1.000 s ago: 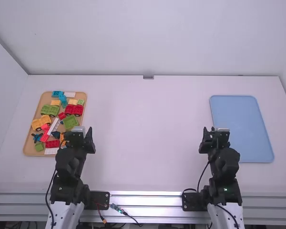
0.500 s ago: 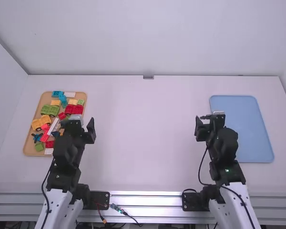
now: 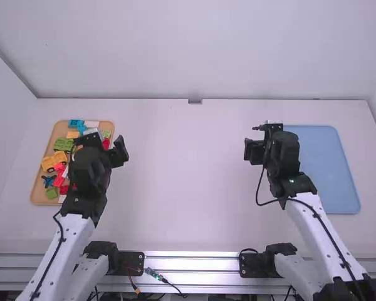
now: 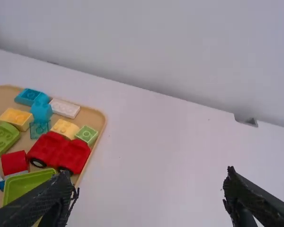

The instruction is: Assemble lego blocks to make yellow taxi

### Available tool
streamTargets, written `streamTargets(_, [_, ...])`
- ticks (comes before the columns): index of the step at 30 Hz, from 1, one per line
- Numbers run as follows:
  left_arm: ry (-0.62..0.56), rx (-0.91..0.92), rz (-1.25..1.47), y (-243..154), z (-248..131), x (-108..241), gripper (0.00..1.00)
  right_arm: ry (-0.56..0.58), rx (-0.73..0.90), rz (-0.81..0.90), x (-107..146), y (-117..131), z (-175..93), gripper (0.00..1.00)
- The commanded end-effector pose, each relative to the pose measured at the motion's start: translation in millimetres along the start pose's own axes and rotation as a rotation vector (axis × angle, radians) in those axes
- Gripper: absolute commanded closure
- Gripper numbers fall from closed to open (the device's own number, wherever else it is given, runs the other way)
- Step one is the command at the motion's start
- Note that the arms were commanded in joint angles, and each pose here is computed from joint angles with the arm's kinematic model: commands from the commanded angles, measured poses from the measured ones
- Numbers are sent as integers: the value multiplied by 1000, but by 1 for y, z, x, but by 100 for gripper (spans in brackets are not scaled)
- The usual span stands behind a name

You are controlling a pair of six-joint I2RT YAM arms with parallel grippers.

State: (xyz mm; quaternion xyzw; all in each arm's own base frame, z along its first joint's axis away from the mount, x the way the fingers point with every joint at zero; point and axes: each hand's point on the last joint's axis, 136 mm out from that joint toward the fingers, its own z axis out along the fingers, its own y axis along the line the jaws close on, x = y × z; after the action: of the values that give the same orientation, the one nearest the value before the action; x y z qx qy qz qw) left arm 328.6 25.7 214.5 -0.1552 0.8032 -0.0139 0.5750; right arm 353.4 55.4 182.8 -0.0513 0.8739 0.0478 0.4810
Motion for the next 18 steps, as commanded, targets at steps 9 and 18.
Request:
streamTargets(9, [154, -245, -154, 21, 58, -35, 5, 25, -29, -40, -21, 18, 24, 5])
streamTargets(18, [361, -367, -336, 69, 123, -34, 1, 53, -34, -39, -21, 21, 35, 0])
